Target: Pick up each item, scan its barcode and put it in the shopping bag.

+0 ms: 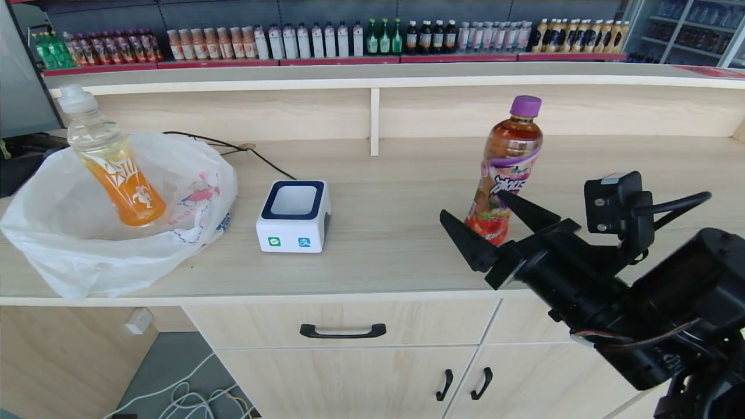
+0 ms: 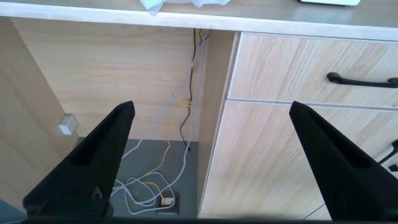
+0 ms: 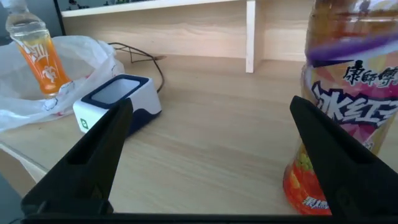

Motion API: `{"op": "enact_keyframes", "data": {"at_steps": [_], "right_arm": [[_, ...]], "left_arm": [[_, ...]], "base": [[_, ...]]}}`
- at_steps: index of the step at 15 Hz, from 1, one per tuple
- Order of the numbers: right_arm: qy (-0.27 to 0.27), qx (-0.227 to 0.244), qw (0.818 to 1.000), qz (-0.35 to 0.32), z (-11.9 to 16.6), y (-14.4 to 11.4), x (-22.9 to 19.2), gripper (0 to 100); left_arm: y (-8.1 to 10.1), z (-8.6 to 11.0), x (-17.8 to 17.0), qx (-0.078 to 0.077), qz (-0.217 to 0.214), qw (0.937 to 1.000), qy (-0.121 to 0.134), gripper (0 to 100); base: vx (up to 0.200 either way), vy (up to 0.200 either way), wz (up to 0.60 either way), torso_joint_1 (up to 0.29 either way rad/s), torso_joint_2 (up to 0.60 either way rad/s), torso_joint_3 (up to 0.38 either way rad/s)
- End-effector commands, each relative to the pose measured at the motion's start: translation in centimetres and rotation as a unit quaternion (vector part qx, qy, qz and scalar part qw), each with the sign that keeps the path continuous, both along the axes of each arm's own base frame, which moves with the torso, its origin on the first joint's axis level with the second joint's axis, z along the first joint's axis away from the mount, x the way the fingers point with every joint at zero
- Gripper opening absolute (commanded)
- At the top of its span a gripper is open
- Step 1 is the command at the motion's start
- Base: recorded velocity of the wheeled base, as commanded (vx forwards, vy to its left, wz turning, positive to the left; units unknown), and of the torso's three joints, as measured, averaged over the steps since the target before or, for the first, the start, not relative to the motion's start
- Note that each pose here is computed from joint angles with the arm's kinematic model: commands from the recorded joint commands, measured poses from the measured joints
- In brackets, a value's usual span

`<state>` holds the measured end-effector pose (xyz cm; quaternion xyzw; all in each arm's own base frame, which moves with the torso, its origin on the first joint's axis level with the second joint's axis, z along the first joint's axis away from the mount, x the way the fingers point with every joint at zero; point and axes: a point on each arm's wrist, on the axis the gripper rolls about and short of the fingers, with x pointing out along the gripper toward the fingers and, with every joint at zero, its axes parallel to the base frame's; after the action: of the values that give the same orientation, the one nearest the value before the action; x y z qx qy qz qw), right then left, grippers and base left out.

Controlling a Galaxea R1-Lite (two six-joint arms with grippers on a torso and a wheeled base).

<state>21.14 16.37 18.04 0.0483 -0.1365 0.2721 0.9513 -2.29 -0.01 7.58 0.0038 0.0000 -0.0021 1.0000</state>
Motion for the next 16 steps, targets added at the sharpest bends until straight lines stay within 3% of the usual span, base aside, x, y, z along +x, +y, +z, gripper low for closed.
{"op": "enact_keyframes", "data": {"at_steps": [1,4,7,16], "right_arm": [[0.0,-0.001,1.0,0.009,0.1,-0.2,-1.0,100],[0.019,-0.017,1.0,0.004,-1.1,-0.1,-0.8,100],[0.022,0.016,0.995,-0.1,-0.6,0.9,0.9,100],[0.028,0.019,0.993,-0.115,-1.5,3.0,3.1,100]], "left_arm": [[0.0,0.0,0.0,0.0,0.0,1.0,0.0,100],[0.0,0.0,0.0,0.0,0.0,1.0,-0.001,100],[0.0,0.0,0.0,0.0,0.0,1.0,0.0,100],[0.0,0.0,0.0,0.001,0.0,1.0,0.0,100]], "base": [[0.0,-0.2,0.0,0.007,0.0,0.007],[0.0,0.0,0.0,0.0,0.0,0.0],[0.0,0.0,0.0,0.0,0.0,0.0],[0.0,0.0,0.0,0.0,0.0,0.0]]}}
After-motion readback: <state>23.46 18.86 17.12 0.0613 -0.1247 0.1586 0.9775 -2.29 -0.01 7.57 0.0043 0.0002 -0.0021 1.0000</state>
